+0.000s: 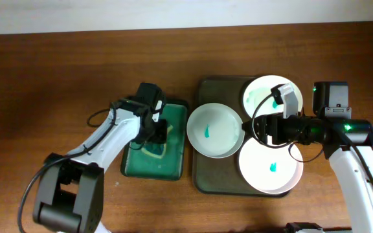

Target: Clean dirty plates on tray and stack at the side

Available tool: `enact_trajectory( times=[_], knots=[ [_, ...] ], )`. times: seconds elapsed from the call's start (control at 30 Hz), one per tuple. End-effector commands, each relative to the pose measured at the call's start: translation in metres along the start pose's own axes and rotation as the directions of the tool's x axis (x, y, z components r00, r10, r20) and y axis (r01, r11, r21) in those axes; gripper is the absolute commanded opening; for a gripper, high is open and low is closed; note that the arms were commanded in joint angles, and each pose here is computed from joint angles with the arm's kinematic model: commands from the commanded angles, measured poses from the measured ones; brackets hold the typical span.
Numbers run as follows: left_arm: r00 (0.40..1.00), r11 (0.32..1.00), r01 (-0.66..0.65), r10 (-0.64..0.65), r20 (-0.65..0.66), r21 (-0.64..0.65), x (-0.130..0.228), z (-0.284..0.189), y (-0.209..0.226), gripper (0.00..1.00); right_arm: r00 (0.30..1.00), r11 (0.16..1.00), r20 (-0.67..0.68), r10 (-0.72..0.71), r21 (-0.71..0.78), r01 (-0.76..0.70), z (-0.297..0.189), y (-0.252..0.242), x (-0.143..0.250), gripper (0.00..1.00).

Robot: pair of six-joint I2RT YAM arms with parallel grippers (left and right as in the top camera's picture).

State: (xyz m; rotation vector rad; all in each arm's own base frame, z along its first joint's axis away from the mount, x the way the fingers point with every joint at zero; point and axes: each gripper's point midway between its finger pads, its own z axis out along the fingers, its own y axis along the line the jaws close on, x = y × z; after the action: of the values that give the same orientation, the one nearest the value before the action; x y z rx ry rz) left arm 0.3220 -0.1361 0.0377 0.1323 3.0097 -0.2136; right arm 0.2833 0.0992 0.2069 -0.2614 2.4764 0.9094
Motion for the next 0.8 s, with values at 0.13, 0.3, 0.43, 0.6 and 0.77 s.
enact_trajectory(
  times=[0.13,0.3,0.43,0.6,0.77],
  knots=[
    [0.992,0.996,-0.001,0.012,0.126,-0.091,-0.024,0.000,0.013,0.47,0.996,0.983,-0.024,0.090,0.161,-0.085,-0.004,-0.025,0.006,0.73],
    [0.998,1.000,-0.020,0.021,0.060,-0.019,-0.014,0.039,-0.001,0.25,0.994,0.982,-0.041,0.106,0.161,-0.098,-0.002,-0.025,0.010,0.72],
    [0.999,1.000,-0.027,0.027,0.034,0.003,-0.011,0.038,-0.005,0.00,0.990,0.972,-0.064,0.127,0.209,-0.111,-0.004,-0.033,0.017,0.68],
    [0.994,0.999,-0.040,0.039,0.103,0.014,-0.032,-0.002,-0.014,0.00,0.980,0.927,-0.049,0.195,0.336,-0.168,-0.006,-0.057,0.019,0.66],
    [0.986,0.997,-0.075,0.071,0.149,0.022,-0.040,-0.036,-0.020,0.00,0.953,0.915,-0.137,0.271,0.345,-0.211,0.017,-0.077,0.030,0.51]
  ],
)
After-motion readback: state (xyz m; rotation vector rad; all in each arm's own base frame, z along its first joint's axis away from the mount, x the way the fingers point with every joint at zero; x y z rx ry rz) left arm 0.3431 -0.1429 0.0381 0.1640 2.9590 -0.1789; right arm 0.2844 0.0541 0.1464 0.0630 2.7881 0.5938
